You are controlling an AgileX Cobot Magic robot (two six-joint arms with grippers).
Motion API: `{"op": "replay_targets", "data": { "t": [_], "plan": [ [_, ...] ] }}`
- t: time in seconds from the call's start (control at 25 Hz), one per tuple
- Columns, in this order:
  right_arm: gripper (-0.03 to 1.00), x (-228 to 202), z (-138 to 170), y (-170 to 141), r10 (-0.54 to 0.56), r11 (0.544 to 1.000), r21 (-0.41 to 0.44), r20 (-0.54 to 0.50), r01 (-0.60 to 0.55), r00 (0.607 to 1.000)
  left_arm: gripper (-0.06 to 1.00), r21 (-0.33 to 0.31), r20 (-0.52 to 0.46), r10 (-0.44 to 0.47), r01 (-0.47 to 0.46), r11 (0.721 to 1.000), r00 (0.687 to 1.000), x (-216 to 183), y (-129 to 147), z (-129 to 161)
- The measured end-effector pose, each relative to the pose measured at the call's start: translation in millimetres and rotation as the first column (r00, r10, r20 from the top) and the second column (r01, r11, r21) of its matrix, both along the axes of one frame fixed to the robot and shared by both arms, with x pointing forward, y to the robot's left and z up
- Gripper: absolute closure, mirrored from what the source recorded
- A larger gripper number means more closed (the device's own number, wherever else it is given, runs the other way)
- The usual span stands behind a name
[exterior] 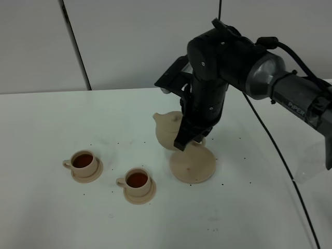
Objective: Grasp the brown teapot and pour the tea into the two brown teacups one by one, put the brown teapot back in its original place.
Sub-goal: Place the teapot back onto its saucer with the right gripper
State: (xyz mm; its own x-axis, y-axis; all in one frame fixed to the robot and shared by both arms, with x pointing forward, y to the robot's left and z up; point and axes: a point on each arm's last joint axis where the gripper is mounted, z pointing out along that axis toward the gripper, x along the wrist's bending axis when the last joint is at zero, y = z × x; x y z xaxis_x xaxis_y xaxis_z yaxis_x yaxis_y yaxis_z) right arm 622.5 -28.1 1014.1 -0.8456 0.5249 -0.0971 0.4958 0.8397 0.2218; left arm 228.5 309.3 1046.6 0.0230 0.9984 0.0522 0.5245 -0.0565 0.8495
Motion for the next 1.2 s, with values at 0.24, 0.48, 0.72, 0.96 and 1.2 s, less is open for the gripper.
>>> {"op": "replay_targets", "data": {
  "t": [0.24, 0.48, 0.72, 0.96, 1.2],
  "plan": [
    [0.88, -0.9, -12.8, -11.5, -0.075, 0.997, 0.012, -0.075, 0.076, 0.994, 0.66, 0.001, 0.000, 0.000, 0.000, 1.000, 1.000, 0.0, 0.0, 0.0],
    [0.88, 0.3, -24.1, -21.7, -0.107, 0.994, 0.005, -0.123, 0.109, 0.987, 0.66, 0.001, 0.000, 0.000, 0.000, 1.000, 1.000, 0.0, 0.0, 0.0],
    [0.88, -1.0, -38.0, -25.5, -0.117, 0.993, -0.002, -0.136, 0.118, 0.984, 0.66, 0.001, 0.000, 0.000, 0.000, 1.000, 1.000, 0.0, 0.0, 0.0],
    [0.88, 1.8, -41.5, -23.8, -0.113, 0.993, 0.025, -0.101, 0.116, 0.988, 0.66, 0.001, 0.000, 0.000, 0.000, 1.000, 1.000, 0.0, 0.0, 0.0],
    [0.88, 3.0, -41.7, -23.0, -0.083, 0.996, 0.032, -0.084, 0.086, 0.993, 0.66, 0.001, 0.000, 0.000, 0.000, 1.000, 1.000, 0.0, 0.0, 0.0]
  ]
}}
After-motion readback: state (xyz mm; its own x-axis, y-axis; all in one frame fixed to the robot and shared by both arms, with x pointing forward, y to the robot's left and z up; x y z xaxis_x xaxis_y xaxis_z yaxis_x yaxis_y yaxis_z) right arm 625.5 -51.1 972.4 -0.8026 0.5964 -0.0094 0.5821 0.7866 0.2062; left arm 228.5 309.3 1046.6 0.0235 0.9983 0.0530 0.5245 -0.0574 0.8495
